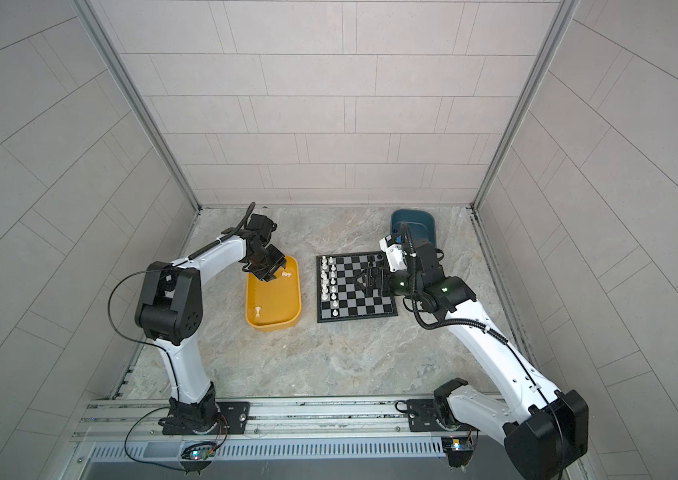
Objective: Set up the chess pieces on the board
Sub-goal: 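Lower the left gripper toward a white piece in the yellow tray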
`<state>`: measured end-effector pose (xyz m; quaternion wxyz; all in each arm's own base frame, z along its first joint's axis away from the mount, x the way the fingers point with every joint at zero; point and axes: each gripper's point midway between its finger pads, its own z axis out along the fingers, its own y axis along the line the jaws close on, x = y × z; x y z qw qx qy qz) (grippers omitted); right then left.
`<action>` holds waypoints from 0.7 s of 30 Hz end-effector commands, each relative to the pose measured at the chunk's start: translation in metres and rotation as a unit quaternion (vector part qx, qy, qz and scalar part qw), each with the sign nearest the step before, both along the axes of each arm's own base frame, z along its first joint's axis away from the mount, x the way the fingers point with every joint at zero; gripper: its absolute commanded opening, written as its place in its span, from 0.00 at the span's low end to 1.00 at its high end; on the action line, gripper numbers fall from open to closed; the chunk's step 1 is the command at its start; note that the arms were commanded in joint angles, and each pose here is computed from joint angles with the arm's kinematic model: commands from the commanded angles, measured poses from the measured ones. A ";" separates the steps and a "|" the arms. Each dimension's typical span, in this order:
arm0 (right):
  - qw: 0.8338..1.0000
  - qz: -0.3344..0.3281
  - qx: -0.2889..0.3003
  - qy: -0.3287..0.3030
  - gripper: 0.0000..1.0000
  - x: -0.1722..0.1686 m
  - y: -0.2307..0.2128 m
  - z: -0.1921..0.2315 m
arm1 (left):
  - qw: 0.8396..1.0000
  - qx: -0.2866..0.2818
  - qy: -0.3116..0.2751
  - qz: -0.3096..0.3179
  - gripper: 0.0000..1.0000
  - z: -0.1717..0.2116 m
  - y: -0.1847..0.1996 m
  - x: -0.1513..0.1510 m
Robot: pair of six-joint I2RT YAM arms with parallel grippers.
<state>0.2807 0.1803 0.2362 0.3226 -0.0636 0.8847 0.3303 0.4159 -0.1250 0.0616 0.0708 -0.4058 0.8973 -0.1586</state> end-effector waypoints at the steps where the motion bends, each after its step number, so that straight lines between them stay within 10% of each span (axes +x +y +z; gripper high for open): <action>1: 1.000 0.006 0.008 -0.008 0.98 -0.001 0.003 0.007 | 0.999 0.006 -0.002 0.041 0.48 -0.007 0.003 0.015; 21: 1.000 -0.006 0.017 -0.008 0.98 0.000 -0.006 0.003 | 0.994 0.055 0.077 0.048 0.37 -0.040 -0.002 0.009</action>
